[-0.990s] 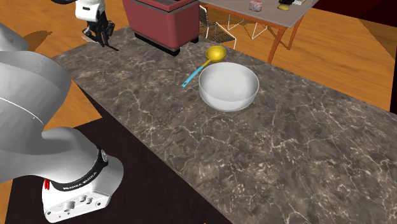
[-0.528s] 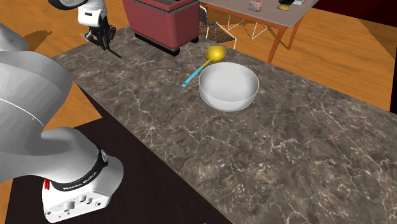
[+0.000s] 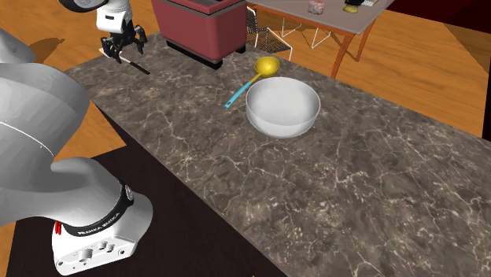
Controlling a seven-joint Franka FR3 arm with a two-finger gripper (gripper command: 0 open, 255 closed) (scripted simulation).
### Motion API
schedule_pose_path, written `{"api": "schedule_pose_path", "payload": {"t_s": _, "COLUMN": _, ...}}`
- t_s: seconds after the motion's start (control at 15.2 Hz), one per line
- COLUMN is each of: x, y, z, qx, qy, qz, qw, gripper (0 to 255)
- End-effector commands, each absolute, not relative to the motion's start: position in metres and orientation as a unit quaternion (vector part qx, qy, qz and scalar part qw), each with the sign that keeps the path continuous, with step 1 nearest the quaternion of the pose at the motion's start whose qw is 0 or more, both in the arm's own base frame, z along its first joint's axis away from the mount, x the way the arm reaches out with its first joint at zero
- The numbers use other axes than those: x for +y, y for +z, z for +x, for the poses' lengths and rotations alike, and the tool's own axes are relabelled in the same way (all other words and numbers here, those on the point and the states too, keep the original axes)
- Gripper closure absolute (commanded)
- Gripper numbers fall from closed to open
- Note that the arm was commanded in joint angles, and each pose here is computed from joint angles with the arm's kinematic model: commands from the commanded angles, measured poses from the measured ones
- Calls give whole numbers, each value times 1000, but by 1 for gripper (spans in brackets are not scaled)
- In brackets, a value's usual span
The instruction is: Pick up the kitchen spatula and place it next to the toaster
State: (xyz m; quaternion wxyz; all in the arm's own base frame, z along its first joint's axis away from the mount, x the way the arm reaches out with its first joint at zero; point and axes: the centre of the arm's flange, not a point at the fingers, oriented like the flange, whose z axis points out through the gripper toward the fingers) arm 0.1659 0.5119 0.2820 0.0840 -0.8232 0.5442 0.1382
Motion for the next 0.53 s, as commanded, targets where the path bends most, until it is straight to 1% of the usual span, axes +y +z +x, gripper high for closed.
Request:
{"api": "schedule_pose_path", "payload": {"t_s": 0.0, "x": 512, "y": 282, "z": 166, "qx": 544, "qy": 138, "qz": -823, "qw": 84, "gripper": 0}}
{"api": "schedule_pose_path", "payload": {"t_s": 0.26, "x": 497, "y": 329, "z": 173, "qx": 544, "qy": 138, "qz": -823, "qw": 84, "gripper": 0}}
{"api": "schedule_pose_path", "payload": {"t_s": 0.46, "x": 497, "y": 329, "z": 173, "qx": 544, "qy": 138, "qz": -823, "qw": 84, "gripper": 0}}
